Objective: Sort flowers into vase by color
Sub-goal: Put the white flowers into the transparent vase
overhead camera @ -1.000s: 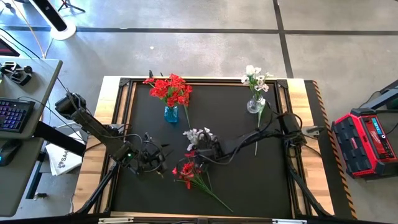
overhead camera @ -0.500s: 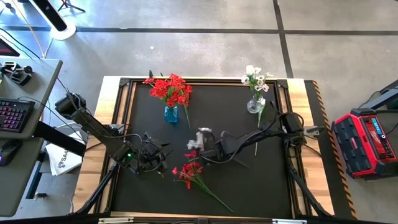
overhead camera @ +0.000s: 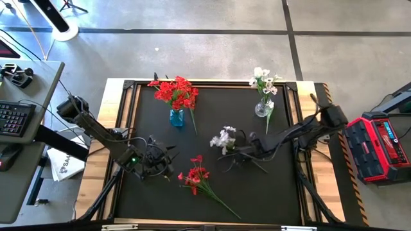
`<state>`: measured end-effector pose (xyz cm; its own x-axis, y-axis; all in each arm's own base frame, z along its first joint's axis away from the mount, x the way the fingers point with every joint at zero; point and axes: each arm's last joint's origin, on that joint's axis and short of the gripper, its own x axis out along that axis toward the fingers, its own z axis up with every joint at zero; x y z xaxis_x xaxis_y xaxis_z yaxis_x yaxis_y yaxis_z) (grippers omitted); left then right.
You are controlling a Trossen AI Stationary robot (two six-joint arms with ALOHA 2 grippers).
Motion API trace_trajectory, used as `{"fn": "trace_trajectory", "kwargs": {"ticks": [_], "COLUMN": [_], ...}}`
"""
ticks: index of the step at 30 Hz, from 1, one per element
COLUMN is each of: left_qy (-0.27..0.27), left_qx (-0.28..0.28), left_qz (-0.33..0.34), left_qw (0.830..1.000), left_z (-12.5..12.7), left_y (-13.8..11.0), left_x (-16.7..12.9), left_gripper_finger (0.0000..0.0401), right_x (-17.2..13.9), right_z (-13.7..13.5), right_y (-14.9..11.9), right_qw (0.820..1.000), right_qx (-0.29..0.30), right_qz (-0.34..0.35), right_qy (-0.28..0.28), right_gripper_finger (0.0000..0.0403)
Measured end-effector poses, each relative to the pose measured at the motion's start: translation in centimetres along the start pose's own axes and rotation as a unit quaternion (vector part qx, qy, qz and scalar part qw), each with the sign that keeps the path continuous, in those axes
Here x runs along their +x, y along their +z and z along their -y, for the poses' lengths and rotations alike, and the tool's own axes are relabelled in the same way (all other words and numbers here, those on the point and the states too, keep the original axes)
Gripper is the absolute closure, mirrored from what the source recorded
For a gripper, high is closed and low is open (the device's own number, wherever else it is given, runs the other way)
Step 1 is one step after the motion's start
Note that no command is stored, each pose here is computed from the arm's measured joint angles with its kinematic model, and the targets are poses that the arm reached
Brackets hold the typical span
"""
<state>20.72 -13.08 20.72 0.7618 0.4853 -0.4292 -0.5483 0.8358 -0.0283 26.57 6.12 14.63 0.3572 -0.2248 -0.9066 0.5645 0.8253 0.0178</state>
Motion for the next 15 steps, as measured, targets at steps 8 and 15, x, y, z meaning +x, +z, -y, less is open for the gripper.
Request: {"fn": "trace_trajectory", "kwargs": {"ticks": [8, 15], "left_qy": [0.003, 0.002], "left_qx": [-0.006, -0.006], "left_qz": [-0.005, -0.006], "left_qw": [1.0, 1.0], "left_z": [-0.1, -0.1], "left_y": [0.2, 0.2], "left_x": [0.5, 0.5], "left_gripper_finger": [0.0263, 0.0263], "right_x": [-3.3, -2.2], "right_z": [1.3, 1.1], "right_y": [1.0, 0.6], "right_qw": [0.999, 0.999], "right_qx": [-0.005, -0.008], "right_qz": [0.003, -0.019], "right_qy": [0.039, 0.026], "right_gripper_finger": [0.0203, 0.0124]}}
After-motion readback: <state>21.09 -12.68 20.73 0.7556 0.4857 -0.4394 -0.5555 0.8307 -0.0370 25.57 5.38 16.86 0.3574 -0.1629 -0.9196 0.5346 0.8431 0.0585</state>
